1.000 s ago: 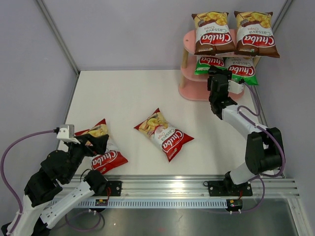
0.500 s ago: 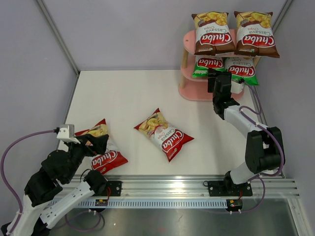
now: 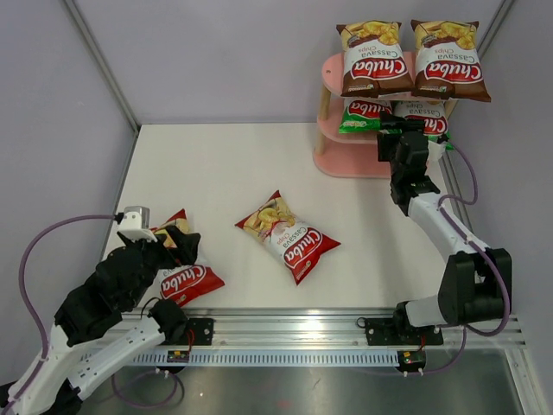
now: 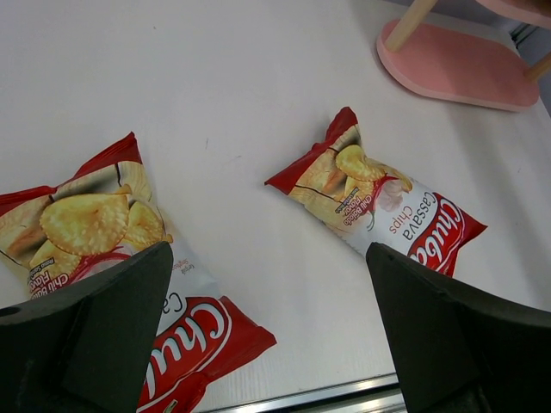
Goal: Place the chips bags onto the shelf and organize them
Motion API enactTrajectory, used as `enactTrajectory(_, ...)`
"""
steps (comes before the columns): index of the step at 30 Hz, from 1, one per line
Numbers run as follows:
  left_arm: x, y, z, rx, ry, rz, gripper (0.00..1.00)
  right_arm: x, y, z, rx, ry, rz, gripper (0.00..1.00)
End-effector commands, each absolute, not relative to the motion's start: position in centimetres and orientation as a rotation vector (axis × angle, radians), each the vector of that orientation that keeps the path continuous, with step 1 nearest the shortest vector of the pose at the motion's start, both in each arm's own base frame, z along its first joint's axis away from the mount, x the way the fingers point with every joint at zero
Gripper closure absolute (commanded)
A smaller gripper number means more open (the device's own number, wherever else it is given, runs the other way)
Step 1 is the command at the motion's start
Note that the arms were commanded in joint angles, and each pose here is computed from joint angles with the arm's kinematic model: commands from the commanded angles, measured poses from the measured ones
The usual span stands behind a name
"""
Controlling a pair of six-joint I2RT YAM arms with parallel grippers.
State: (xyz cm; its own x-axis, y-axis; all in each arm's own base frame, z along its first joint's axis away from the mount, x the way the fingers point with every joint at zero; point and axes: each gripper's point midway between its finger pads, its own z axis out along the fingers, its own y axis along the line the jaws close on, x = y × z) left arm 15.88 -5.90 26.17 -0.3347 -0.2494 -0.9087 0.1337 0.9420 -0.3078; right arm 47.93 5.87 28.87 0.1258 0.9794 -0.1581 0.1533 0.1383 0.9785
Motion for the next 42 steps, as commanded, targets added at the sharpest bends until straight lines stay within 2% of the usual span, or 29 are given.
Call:
enactTrajectory(1, 16.6, -7.6, 28.0, -0.115, 1.84, -0.479, 0.01, 45.8, 6.0, 31.5, 1.175, 1.282, 0.98, 0.21)
enactTrajectory(6, 18.0, -10.5, 26.4, -0.147, 1.923, -0.528, 0.01, 42.6, 7.3, 32.3, 1.055, 1.359, 1.055, 0.16)
enactTrajectory(10, 18.9, -12.6, 24.6, -0.195, 1.973, -0.583, 0.01, 39.0, 8.5, 31.8, 0.894, 1.48, 1.038, 0.09)
enactTrajectory(14, 19.4, -14.2, 22.1, -0.329, 2.003, -0.676, 0.01, 34.7, 8.1, 31.2, 0.736, 1.62, 0.895, 0.01)
enactTrajectory(18, 19.7, -14.9, 18.9, -0.433, 2.024, -0.718, 0.01, 30.1, 8.1, 31.3, 0.57, 1.713, 0.798, 0.01)
enactTrajectory(22, 20.2, -16.2, 17.2, -0.483, 2.021, -0.782, 0.01, 26.4, 6.0, 30.0, 0.583, 1.788, 0.637, 0.0)
enactTrajectory(26, 20.6, -17.4, 15.3, -0.514, 2.036, -0.828, 0.01, 23.0, 3.8, 31.5, 0.618, 1.675, 0.554, 0.01)
enactTrajectory(30, 21.1, -19.0, 13.8, -0.552, 2.038, -0.901, 0.01, 21.8, 4.4, 31.8, 0.558, 1.708, 0.564, 0.0)
enactTrajectory(35, 21.7, -20.8, 12.1, -0.608, 2.048, -0.986, 0.01, 21.1, 9.0, 29.6, 0.373, 1.856, 0.783, 0.01)
enactTrajectory(42, 23.0, -23.6, 12.4, -0.613, 1.978, -1.154, 0.01, 20.5, 11.2, 27.6, 0.312, 1.846, 0.94, 0.01)
